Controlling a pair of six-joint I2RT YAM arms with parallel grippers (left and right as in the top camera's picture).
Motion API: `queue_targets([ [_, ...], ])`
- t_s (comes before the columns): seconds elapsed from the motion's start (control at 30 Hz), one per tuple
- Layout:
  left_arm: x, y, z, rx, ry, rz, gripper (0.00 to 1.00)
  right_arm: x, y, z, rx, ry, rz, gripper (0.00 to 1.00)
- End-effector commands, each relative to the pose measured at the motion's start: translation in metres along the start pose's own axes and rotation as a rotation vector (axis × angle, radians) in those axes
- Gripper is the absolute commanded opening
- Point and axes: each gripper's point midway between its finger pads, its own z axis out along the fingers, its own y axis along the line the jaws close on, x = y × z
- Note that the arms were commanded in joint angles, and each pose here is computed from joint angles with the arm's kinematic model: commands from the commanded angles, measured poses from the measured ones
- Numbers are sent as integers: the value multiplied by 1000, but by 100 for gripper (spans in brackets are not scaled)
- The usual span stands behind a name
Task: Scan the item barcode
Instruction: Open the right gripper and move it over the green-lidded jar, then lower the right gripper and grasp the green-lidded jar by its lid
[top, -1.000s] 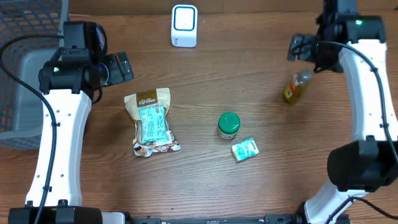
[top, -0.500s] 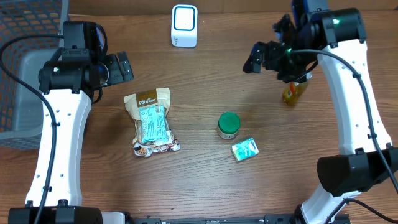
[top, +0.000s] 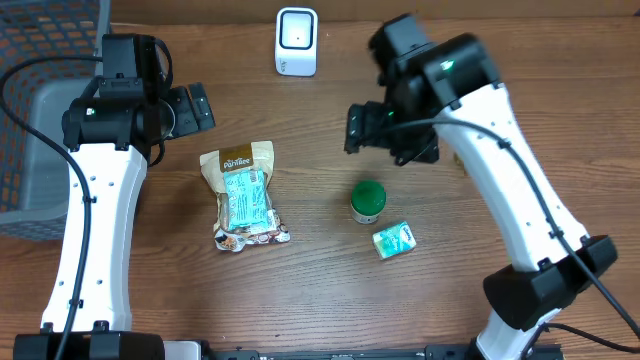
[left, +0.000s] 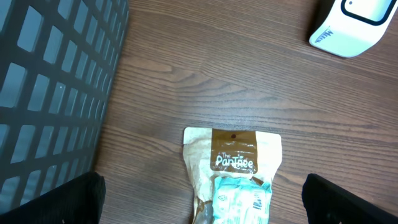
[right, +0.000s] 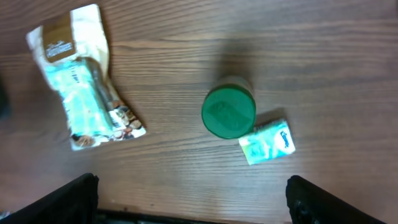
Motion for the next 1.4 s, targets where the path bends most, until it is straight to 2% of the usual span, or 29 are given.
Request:
queue_targets([
  [0.0, -3, -3, -2, 11, -6, 19, 100, -2, -6, -2, 97, -82, 119, 95],
  [0.1, -3, -3, -2, 11, -6, 19, 100, 0, -5, -3, 148, -124, 131, 98],
  [0.33, -3, -3, -2, 11, -6, 19, 99, 8, -11, 5, 188, -89, 119, 99],
  [0.5, -3, -3, -2, 11, -6, 19, 100, 18, -30, 32, 283, -32, 116, 99],
  [0.8, -3, -3, -2, 11, -6, 19, 100, 24, -45, 92, 324, 9, 89, 100],
  [1.0, -3, -3, -2, 11, -6, 19, 100, 23, -47, 121, 310, -5, 88, 100],
  [1.2, -3, -3, -2, 11, -6, 19, 100, 25, -18, 146, 132, 38, -41, 100],
  [1.37, -3, -3, -2, 11, -6, 19, 100, 30, -23, 155, 142, 49, -33, 100],
])
